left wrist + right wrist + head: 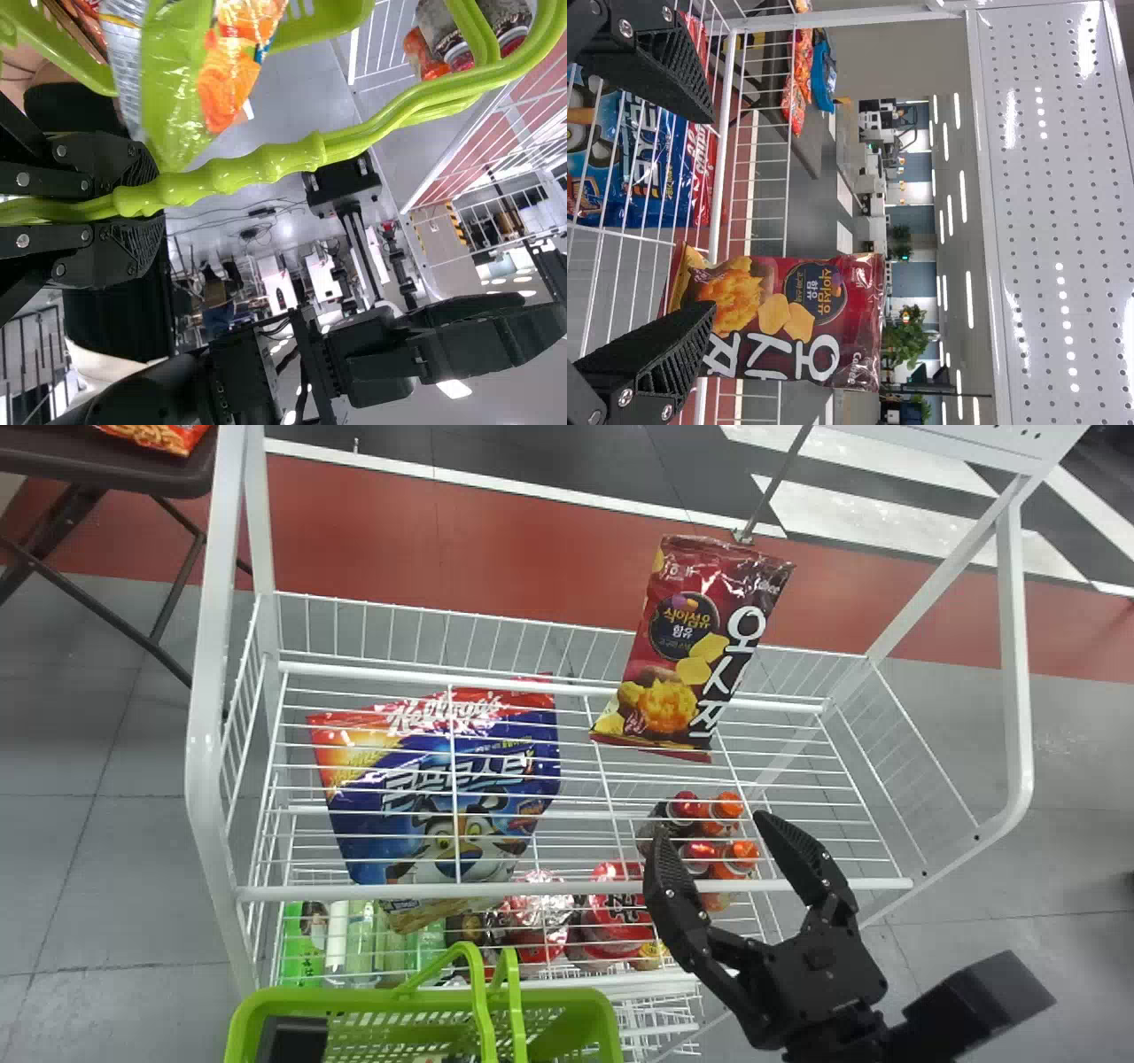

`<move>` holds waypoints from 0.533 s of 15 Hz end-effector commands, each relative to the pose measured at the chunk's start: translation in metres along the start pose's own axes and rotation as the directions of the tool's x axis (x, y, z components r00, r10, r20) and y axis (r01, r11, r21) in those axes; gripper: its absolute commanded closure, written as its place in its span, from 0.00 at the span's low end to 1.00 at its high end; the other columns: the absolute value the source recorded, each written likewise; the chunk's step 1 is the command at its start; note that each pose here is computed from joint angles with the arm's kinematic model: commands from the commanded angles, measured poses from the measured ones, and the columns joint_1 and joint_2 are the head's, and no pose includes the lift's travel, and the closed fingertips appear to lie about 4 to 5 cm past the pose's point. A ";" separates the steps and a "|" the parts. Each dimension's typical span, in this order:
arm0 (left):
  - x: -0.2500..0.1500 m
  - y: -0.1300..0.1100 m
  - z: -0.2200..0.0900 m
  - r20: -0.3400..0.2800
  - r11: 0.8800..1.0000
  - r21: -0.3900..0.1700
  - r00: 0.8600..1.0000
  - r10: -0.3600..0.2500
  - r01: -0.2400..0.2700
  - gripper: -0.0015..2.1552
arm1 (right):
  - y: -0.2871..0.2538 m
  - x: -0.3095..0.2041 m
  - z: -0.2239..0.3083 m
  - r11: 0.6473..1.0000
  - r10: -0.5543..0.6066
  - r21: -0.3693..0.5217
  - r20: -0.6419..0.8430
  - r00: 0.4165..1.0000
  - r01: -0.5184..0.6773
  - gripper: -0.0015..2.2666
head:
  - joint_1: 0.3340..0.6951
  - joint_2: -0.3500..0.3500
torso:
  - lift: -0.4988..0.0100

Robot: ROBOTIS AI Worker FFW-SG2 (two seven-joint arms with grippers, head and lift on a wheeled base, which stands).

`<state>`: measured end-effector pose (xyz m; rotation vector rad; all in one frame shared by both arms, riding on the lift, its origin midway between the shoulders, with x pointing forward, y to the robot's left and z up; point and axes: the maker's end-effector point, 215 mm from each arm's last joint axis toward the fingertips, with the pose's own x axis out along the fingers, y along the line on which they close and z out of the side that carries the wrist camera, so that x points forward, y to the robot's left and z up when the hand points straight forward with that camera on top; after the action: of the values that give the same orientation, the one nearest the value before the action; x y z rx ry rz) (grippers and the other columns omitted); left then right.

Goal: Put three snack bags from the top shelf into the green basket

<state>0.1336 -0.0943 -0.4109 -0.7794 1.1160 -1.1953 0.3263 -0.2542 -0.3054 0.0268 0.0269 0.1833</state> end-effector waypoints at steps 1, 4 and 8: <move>-0.001 -0.001 0.001 0.006 1.000 -0.001 1.000 0.001 -0.001 0.99 | 0.002 0.000 -0.001 1.000 0.004 0.005 -0.003 1.000 -0.004 0.03 | 1.00 0.00 | 0.88; -0.001 -0.001 0.000 0.005 1.000 0.001 1.000 0.002 -0.002 0.99 | 0.002 0.000 0.002 1.000 0.006 0.003 0.002 1.000 -0.006 0.03 | 1.00 0.00 | 0.88; -0.001 -0.002 -0.001 0.002 1.000 0.002 1.000 0.003 -0.003 0.99 | 0.003 0.000 0.004 1.000 0.008 0.004 0.008 1.000 -0.008 0.03 | 1.00 0.00 | 0.88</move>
<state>0.1329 -0.0936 -0.4092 -0.7764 1.1137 -1.1920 0.3263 -0.2516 -0.3021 0.0310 0.0214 0.1904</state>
